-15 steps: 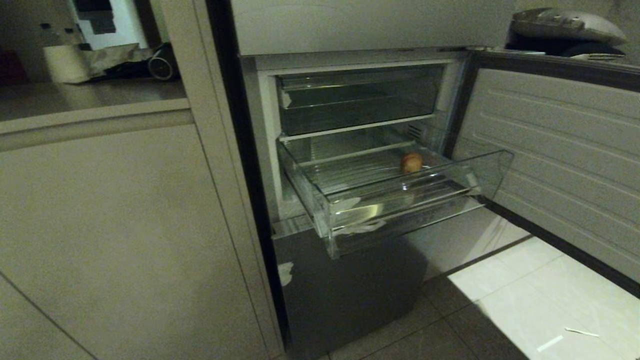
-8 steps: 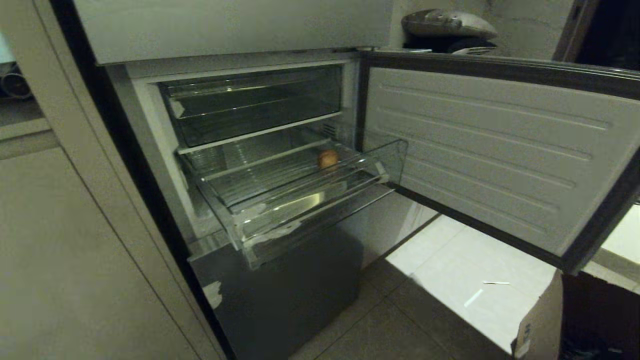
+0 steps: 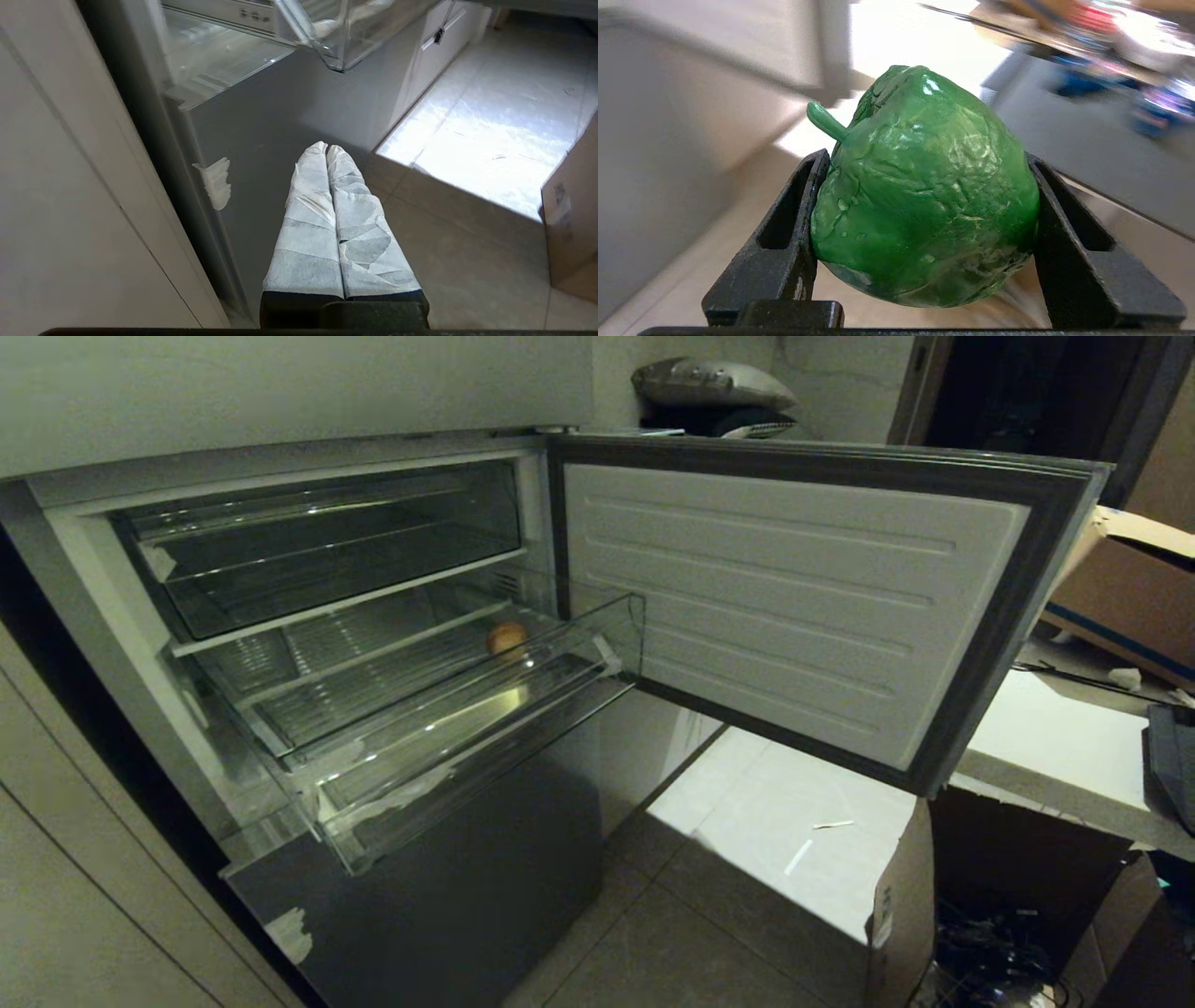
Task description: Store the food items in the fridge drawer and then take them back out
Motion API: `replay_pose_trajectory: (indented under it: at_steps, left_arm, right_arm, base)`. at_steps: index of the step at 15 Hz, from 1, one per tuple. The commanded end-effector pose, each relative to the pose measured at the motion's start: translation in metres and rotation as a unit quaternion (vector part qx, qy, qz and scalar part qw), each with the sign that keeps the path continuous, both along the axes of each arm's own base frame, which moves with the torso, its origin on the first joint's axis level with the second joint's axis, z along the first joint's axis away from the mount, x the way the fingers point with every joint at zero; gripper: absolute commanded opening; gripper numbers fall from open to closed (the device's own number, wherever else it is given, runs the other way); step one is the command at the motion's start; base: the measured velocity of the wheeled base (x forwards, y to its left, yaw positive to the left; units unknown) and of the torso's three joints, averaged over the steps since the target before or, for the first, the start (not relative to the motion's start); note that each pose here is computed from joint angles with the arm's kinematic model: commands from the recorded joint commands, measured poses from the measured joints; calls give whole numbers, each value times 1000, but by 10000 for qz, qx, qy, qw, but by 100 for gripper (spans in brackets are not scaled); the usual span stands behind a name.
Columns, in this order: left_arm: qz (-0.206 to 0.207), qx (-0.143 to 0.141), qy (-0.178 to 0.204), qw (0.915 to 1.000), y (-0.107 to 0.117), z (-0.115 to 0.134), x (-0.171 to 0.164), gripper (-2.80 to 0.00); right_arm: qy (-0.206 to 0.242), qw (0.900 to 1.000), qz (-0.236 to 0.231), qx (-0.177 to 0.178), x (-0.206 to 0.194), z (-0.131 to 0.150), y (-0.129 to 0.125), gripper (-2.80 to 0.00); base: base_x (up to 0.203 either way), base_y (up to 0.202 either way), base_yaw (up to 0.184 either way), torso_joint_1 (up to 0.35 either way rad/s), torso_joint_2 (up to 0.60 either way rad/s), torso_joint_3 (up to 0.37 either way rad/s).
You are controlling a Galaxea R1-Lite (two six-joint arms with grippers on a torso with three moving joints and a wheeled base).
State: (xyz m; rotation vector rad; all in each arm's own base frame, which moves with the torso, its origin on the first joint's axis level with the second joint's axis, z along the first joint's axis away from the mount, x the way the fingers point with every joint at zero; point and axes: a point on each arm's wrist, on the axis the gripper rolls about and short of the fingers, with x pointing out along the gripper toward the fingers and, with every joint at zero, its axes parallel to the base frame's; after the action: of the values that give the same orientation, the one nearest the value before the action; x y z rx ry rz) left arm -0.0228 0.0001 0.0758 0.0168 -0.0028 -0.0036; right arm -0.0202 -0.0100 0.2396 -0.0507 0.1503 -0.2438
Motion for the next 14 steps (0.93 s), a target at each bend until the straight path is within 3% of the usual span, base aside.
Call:
replay_pose_trajectory:
  at_steps: [1, 6, 8, 10, 12, 14]
  left_arm:
    - [3, 0, 6, 10000, 0, 0, 0, -280]
    - [3, 0, 6, 10000, 0, 0, 0, -280]
    - [3, 0, 6, 10000, 0, 0, 0, -280]
    - [3, 0, 6, 10000, 0, 0, 0, -280]
    - [3, 0, 6, 10000, 0, 0, 0, -280]
    - [3, 0, 6, 10000, 0, 0, 0, -280]
  right_arm:
    - [384, 9955, -861, -26, 28, 7, 0, -280]
    - [775, 9760, -2037, 30, 105, 37, -5, -280]
    - [729, 9567, -2815, 131, 141, 39, -28, -280]
    - [622, 9410, -3311, 311, 157, 37, -59, -280]
    - [643, 9359, -3413, 591, 160, 30, -91, -280]
    - [632, 9395, -3242, 902, 161, 21, -120, -280]
  base:
    - [0, 0, 0, 0, 0, 0]
    - [0, 0, 0, 0, 0, 0]
    - [0, 0, 0, 0, 0, 0]
    - [0, 0, 0, 0, 0, 0]
    - [0, 0, 0, 0, 0, 0]
    - [0, 0, 0, 0, 0, 0]
